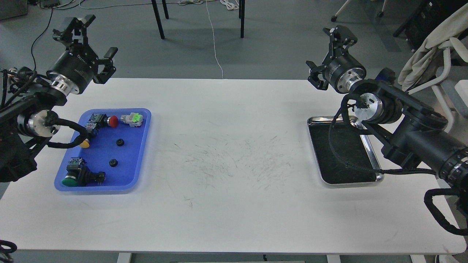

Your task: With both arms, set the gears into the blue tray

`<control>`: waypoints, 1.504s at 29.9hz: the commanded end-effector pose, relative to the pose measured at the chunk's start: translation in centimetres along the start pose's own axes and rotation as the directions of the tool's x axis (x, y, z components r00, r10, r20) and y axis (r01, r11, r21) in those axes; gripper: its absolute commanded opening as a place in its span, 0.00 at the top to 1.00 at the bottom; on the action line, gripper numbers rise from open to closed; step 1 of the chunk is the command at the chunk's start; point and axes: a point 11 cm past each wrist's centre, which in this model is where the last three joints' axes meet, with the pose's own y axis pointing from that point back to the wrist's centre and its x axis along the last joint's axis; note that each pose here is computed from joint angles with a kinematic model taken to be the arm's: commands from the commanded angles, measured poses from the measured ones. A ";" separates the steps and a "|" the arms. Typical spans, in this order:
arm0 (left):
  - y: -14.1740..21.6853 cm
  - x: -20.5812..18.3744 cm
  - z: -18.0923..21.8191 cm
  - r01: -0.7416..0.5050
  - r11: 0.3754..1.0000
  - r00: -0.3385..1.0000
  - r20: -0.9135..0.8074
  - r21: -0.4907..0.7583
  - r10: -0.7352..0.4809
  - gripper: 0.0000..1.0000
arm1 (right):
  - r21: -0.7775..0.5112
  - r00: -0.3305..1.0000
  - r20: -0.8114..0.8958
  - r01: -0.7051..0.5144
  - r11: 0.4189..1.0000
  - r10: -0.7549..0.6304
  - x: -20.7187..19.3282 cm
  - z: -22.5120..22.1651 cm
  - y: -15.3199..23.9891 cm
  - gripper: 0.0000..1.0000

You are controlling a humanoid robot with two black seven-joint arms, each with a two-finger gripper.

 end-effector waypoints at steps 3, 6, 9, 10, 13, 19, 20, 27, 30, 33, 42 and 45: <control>0.5 0.9 -0.7 -0.038 0.999 0.999 -0.027 -0.011 0.038 0.02 | -0.007 1.000 0.023 0.000 1.000 0.000 -1.0 0.8 -0.7 0.01; 0.7 1.1 -0.8 -0.024 1.000 0.999 -0.046 -0.014 0.023 0.02 | -0.009 0.999 0.033 0.007 1.000 -0.006 -2.4 1.2 -1.4 0.01; 0.6 0.6 -2.0 -0.013 1.000 0.998 -0.063 0.001 0.014 0.02 | -0.008 0.998 0.028 -0.051 0.999 0.051 -0.9 1.3 -1.8 0.01; 0.3 -0.6 -3.2 0.014 1.000 0.996 -0.084 0.016 -0.013 0.02 | -0.007 0.998 0.033 -0.044 0.999 0.045 -1.4 1.3 -2.0 0.01; 0.4 -1.4 -4.1 0.034 0.999 0.995 -0.097 0.032 -0.031 0.02 | -0.006 0.998 0.039 -0.047 0.999 0.047 -1.5 1.4 -2.1 0.01; 0.5 -1.1 -5.5 0.031 0.982 0.999 -0.047 0.188 -0.023 0.01 | 0.004 0.997 0.068 -0.033 0.999 0.033 -1.7 1.1 -1.9 0.01; 0.4 -1.1 -5.3 0.030 0.982 0.999 -0.042 0.189 -0.022 0.01 | 0.006 0.997 0.067 -0.027 1.000 0.027 -1.5 0.9 -1.7 0.01; -0.1 0.3 -4.3 -0.050 0.984 0.999 0.012 0.171 0.049 0.01 | 0.037 1.000 0.015 -0.017 0.999 0.017 2.9 -2.1 1.7 0.01; -0.5 -0.3 -4.6 -0.050 0.986 0.999 -0.012 0.158 0.052 0.01 | 0.044 0.999 -0.004 -0.038 0.998 0.038 4.8 -3.0 3.0 0.01; -0.4 -0.3 -4.9 -0.059 0.985 0.998 -0.009 0.161 0.061 0.01 | 0.040 0.999 -0.005 -0.032 0.999 0.032 4.9 -2.9 3.5 0.01; 0.2 0.9 -4.5 -0.095 0.983 0.995 0.010 0.154 0.094 0.01 | 0.046 0.999 -0.004 -0.042 0.998 0.042 5.0 -2.9 3.5 0.01; 0.6 1.7 -3.8 -0.101 0.983 0.995 0.021 0.155 0.099 0.01 | 0.043 0.999 -0.005 -0.046 0.998 0.047 5.2 -2.7 3.5 0.01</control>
